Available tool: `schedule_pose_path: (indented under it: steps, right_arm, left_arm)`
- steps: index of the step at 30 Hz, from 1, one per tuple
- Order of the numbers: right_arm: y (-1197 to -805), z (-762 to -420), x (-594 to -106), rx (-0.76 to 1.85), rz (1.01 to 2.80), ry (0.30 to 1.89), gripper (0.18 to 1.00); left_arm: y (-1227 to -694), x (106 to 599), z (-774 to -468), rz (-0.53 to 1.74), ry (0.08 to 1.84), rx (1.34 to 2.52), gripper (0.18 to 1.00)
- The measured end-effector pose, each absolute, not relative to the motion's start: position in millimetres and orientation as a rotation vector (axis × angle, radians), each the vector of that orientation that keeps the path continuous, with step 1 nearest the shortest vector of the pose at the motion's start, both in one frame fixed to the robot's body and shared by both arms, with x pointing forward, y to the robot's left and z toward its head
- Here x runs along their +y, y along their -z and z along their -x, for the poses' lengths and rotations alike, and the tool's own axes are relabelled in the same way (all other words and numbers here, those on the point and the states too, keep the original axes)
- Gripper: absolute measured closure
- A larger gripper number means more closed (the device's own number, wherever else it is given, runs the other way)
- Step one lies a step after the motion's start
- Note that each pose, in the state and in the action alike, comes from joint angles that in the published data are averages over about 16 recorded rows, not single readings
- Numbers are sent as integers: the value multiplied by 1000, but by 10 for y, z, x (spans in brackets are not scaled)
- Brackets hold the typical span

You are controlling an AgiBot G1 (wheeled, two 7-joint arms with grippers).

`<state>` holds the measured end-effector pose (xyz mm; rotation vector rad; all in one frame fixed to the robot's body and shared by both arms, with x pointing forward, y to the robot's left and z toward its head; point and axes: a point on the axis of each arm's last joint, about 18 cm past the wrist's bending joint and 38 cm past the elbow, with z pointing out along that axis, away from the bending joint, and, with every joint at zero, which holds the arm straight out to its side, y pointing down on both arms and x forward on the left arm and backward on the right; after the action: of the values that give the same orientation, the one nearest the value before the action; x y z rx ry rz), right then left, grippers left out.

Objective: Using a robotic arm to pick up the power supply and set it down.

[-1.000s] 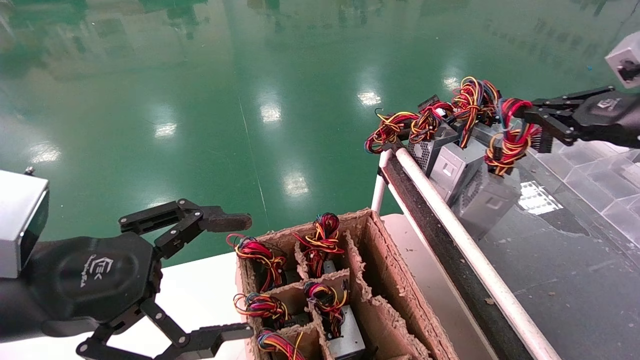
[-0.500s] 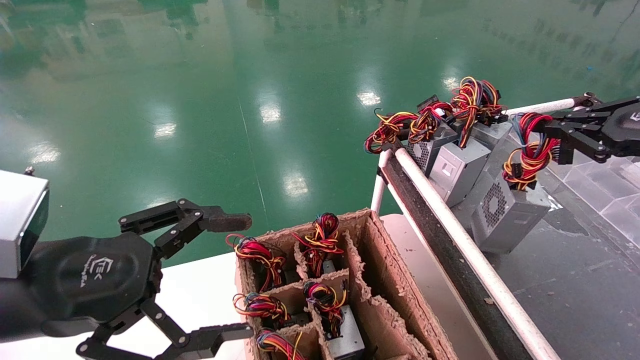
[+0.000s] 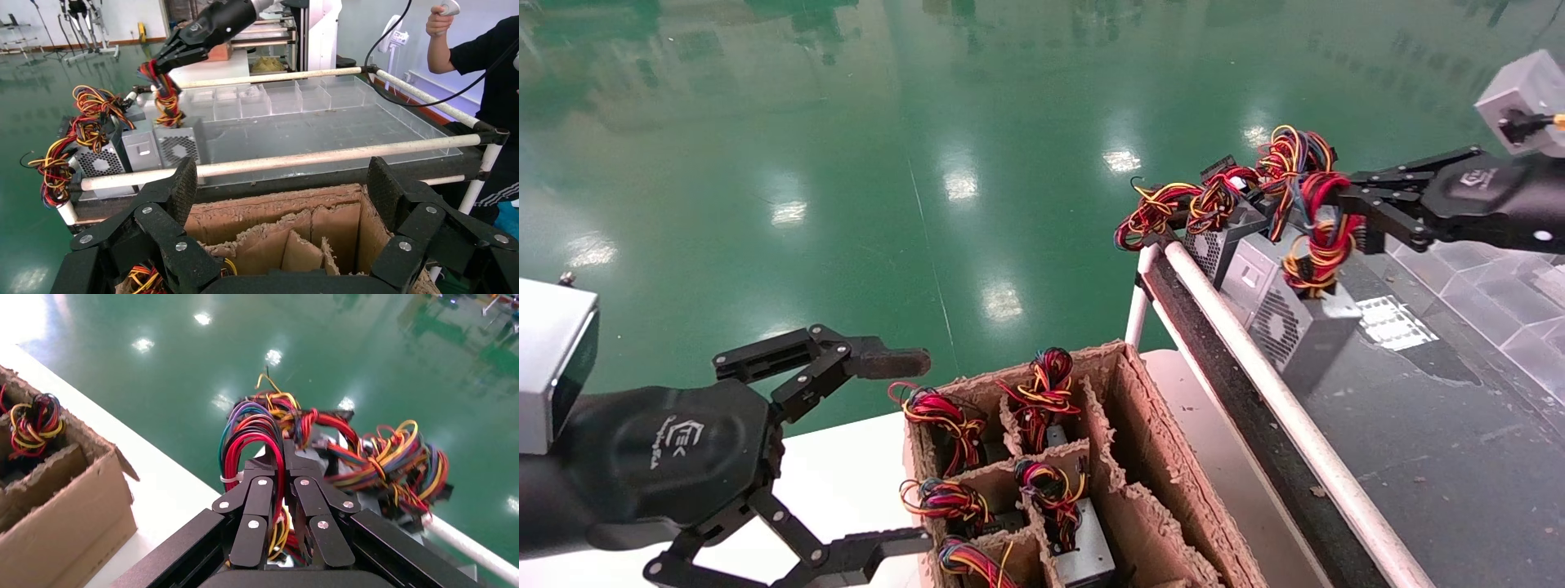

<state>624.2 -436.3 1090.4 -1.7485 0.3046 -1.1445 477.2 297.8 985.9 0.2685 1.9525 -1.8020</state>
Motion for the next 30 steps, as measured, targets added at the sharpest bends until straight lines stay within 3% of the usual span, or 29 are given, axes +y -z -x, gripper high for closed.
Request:
schedule_pose_path:
  steps: [17, 30]
  right_arm:
    - [-10869, -6364, -4224, 284, 1764, 1151, 971]
    - [-10853, -6316, -4261, 266, 1778, 1154, 894]
  left_arm:
    - [-9859, 2978, -4772, -268, 1802, 1953, 184]
    - [-9859, 2978, -4772, -268, 1802, 1953, 184]
